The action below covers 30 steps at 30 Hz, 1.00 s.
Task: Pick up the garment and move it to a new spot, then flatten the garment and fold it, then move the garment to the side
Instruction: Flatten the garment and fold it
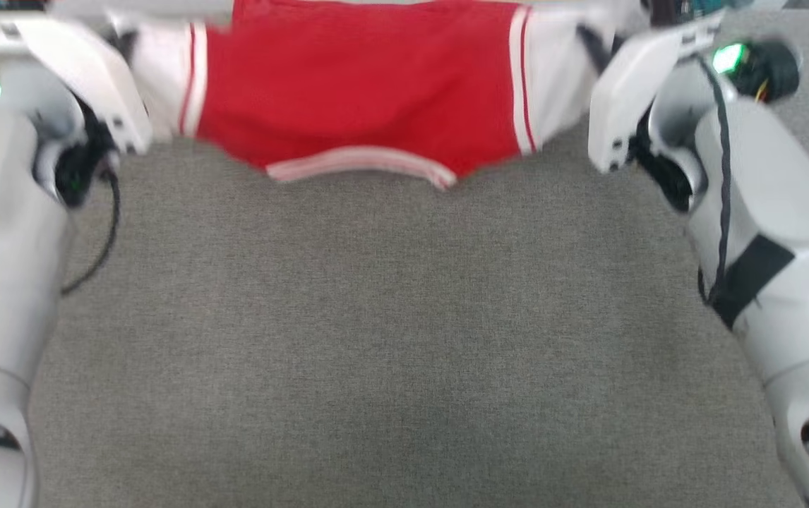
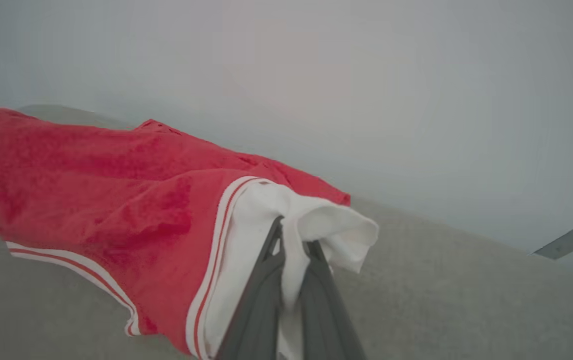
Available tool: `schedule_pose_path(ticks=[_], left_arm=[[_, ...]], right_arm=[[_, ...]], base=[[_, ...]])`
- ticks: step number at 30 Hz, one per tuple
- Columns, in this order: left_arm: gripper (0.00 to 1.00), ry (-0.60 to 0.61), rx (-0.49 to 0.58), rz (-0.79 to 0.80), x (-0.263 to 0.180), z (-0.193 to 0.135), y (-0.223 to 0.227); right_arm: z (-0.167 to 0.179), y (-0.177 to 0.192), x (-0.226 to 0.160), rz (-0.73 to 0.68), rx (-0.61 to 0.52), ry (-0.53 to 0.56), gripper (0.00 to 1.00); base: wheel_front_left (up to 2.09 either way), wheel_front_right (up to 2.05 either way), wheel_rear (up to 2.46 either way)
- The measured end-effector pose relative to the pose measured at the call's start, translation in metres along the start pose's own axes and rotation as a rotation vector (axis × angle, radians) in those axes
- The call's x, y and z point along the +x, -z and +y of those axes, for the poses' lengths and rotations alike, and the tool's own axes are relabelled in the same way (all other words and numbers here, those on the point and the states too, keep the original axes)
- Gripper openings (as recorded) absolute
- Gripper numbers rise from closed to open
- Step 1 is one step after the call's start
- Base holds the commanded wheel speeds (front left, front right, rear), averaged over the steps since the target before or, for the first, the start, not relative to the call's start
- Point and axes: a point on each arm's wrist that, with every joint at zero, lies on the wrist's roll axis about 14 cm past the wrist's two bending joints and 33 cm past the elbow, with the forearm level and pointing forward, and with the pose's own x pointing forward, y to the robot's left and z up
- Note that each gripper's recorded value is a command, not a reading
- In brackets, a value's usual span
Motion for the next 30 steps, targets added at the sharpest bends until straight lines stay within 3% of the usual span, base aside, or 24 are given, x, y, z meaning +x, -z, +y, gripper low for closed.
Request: schedule_pose_path(ticks=[5,10,30], left_arm=[[0.00,-0.001,-0.059,0.254,-0.024,0.003,0.074],[0.00,0.018,-0.088,0.422,-0.056,0.004,0.121],[0.00,0.035,-0.202,0.721,-0.202,-0.026,0.197]], right_arm=[[0.008,0.050,-0.023,0.174,0.109,-0.042,0.00],[0.021,0.080,-0.054,0.292,0.156,-0.097,0.00],[0.051,0.143,-0.197,0.694,0.185,-0.275,0.00]], base=[[0.00,0.00,0.00],[0.00,0.00,0.00],[0.00,0.00,0.00]])
